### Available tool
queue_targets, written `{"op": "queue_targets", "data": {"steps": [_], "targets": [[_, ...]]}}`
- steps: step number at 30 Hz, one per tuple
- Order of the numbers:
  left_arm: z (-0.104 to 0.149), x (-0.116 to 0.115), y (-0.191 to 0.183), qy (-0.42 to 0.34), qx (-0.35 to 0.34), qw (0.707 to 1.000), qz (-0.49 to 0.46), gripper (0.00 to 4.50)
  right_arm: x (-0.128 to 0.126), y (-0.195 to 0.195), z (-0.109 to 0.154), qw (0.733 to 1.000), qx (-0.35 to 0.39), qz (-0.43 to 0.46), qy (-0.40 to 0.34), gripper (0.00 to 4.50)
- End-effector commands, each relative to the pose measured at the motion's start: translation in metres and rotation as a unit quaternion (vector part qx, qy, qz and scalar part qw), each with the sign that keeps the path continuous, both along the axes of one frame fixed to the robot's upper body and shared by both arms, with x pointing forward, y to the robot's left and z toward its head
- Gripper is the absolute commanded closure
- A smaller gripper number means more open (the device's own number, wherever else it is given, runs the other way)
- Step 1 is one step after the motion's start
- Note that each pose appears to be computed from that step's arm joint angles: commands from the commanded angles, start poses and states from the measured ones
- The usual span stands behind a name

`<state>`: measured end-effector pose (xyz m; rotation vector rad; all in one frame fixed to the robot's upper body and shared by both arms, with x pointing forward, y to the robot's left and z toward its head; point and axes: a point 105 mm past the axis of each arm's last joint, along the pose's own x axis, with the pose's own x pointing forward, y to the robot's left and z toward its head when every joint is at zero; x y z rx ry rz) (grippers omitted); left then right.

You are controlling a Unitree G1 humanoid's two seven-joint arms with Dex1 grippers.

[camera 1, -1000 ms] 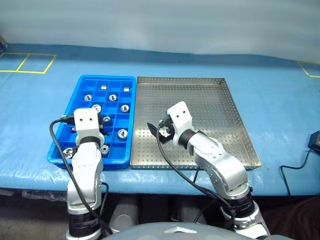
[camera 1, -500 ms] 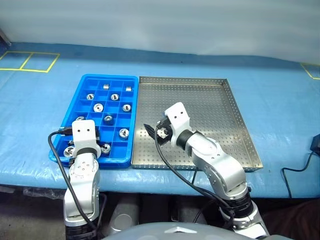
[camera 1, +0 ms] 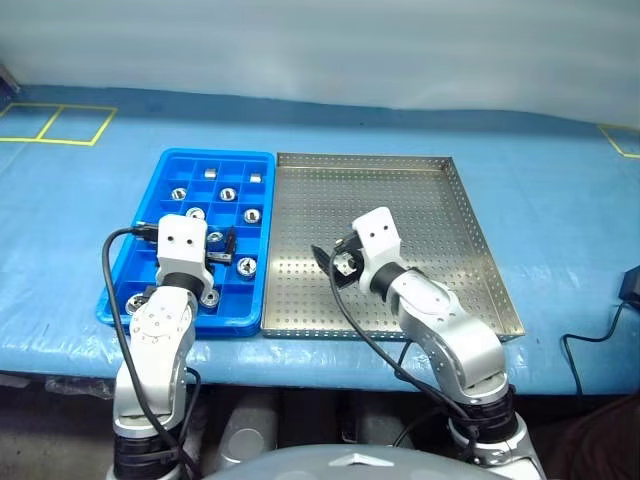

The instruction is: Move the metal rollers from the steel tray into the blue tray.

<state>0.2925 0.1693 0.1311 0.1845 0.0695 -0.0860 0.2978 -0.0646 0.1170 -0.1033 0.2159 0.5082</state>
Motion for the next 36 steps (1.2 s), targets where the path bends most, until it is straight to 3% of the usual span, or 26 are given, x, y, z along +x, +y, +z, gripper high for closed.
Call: {"op": "queue_targets", "data": {"steps": [1, 6, 13, 36], "targets": [[0.020, -0.004, -0.019, -0.032, 0.004, 0.995, -0.090, 0.17, -0.004, -0.018, 0.014, 0.999, -0.001, -0.026, -0.040, 0.00], [0.012, -0.011, -0.033, -0.003, 0.040, 0.978, -0.205, 0.17, -0.020, -0.033, 0.013, 0.999, -0.023, 0.012, -0.038, 0.00], [-0.006, -0.019, -0.038, 0.044, 0.050, 0.954, -0.291, 0.17, -0.036, -0.032, -0.005, 0.997, -0.048, 0.067, 0.004, 0.00], [-0.017, -0.033, -0.041, 0.067, 0.022, 0.950, -0.304, 0.17, -0.038, -0.023, -0.010, 0.996, -0.047, 0.077, 0.011, 0.00]]}}
